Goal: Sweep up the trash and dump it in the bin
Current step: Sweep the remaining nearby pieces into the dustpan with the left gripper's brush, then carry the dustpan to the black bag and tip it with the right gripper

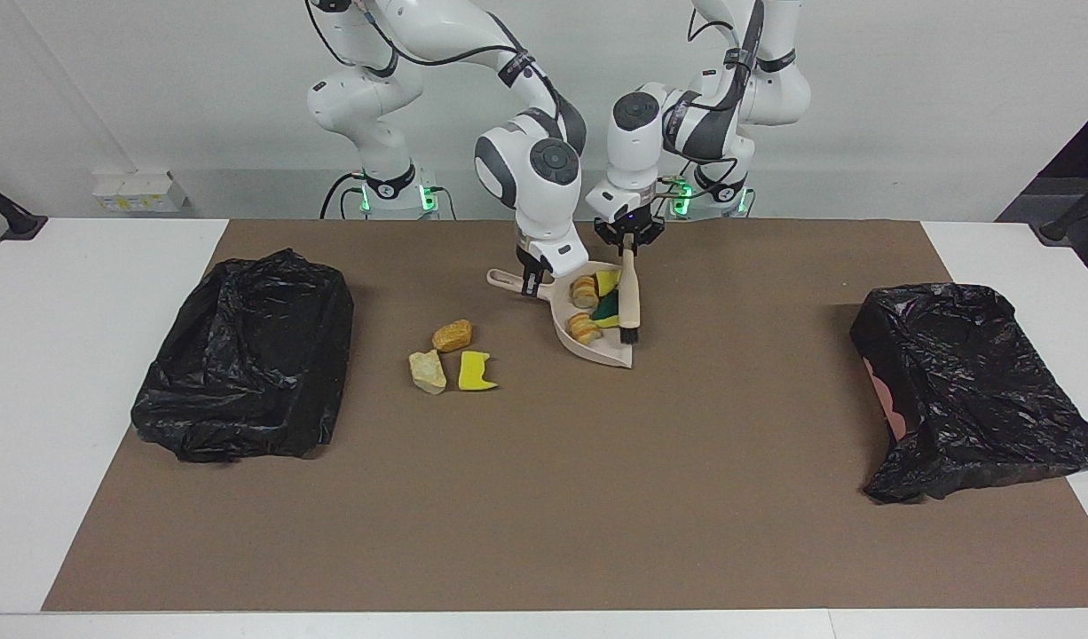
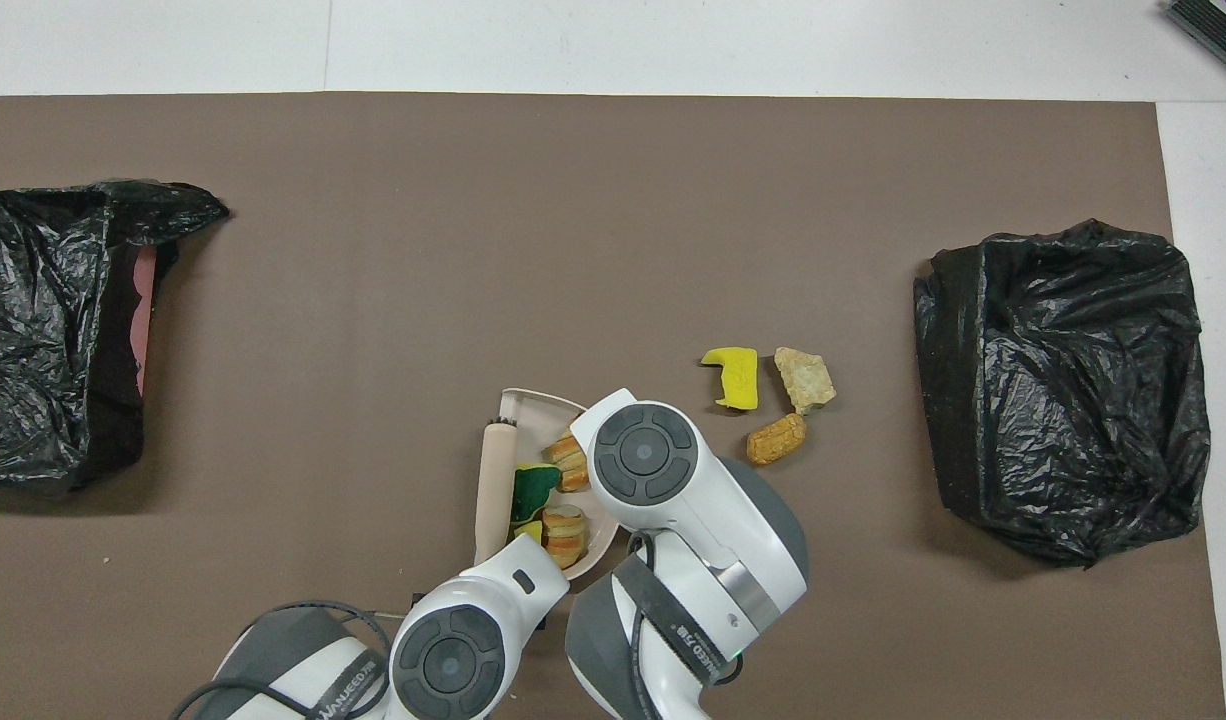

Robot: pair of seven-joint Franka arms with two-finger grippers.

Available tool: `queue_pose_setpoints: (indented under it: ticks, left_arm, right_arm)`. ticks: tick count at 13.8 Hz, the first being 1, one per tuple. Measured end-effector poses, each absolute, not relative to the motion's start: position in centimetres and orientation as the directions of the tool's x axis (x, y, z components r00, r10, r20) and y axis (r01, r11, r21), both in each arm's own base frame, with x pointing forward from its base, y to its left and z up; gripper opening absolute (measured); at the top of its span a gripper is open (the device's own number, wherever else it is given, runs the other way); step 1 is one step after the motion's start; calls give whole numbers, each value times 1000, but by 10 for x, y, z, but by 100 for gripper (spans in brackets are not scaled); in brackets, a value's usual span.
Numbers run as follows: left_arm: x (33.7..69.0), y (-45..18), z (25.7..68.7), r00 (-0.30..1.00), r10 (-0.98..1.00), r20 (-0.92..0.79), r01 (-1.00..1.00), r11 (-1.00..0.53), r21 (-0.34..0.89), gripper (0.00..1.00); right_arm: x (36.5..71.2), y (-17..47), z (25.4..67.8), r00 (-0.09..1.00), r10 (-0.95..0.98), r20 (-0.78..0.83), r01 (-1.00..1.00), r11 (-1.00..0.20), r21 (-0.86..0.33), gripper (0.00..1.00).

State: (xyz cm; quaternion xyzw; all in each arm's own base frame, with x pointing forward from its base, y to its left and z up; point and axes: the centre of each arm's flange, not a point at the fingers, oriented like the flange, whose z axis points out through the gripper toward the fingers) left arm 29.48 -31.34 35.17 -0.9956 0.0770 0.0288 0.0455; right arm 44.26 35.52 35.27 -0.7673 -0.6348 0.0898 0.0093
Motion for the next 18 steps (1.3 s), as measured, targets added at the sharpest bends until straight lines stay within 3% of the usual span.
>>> queue_pose_setpoints:
  ticks: [12,18]
  left_arm:
    - [352,-272,431,972,-18,-234,-41,-995,-93,26]
    - [345,-273,428,968,-13,-252,-36,-995,-88,26]
  right_arm:
    - [448,347,357,195,973,-122,970,-210,-123,32]
    - [491,226,461,332,942,-58,938,-336,-83,32]
